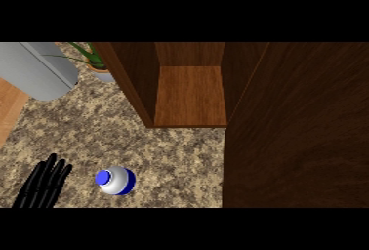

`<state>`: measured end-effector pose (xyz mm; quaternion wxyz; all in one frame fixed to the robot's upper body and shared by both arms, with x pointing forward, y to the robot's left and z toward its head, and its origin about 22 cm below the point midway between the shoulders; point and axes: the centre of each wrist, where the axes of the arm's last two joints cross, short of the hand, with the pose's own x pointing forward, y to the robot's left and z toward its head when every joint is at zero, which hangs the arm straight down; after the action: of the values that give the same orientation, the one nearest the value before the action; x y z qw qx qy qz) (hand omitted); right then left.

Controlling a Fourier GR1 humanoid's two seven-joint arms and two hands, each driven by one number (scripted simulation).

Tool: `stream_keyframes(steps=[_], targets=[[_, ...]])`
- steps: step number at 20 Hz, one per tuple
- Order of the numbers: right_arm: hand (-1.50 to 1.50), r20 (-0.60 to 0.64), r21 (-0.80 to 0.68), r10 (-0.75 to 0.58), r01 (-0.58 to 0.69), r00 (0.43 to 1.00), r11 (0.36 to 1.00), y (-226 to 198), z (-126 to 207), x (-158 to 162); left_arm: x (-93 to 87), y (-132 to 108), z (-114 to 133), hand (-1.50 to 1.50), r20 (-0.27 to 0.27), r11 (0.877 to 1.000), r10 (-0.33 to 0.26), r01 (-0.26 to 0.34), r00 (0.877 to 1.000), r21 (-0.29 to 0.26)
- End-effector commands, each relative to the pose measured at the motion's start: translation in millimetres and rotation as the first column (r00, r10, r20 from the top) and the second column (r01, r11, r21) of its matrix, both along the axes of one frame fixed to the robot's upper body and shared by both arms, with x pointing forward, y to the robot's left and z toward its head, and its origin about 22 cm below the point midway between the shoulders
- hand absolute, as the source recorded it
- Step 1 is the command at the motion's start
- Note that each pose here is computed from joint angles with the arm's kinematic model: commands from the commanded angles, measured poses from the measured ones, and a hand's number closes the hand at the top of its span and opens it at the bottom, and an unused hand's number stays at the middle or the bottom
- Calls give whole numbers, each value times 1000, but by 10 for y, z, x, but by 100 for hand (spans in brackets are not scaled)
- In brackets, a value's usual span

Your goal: Pick up the bottled water, place it into the cabinet and close the cabinet

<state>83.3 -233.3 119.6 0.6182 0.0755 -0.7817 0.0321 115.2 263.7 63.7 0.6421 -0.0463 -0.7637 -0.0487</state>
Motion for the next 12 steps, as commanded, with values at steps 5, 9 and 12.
stream_keyframes(steps=[5, 9, 12], targets=[[-150, 49, 15, -3, 2, 999, 1000, 4, 359, -307, 174, 167, -611, -150, -50, 999, 29, -28, 998, 27], [-150, 54, -2, 17, -17, 998, 1000, -80, 255, -386, 333, 142, -775, -150, -66, 999, 35, -34, 997, 19], [-150, 41, -10, 14, -14, 999, 1000, -30, 266, -391, 529, 249, -1051, -150, -69, 998, 55, -55, 996, 12]])
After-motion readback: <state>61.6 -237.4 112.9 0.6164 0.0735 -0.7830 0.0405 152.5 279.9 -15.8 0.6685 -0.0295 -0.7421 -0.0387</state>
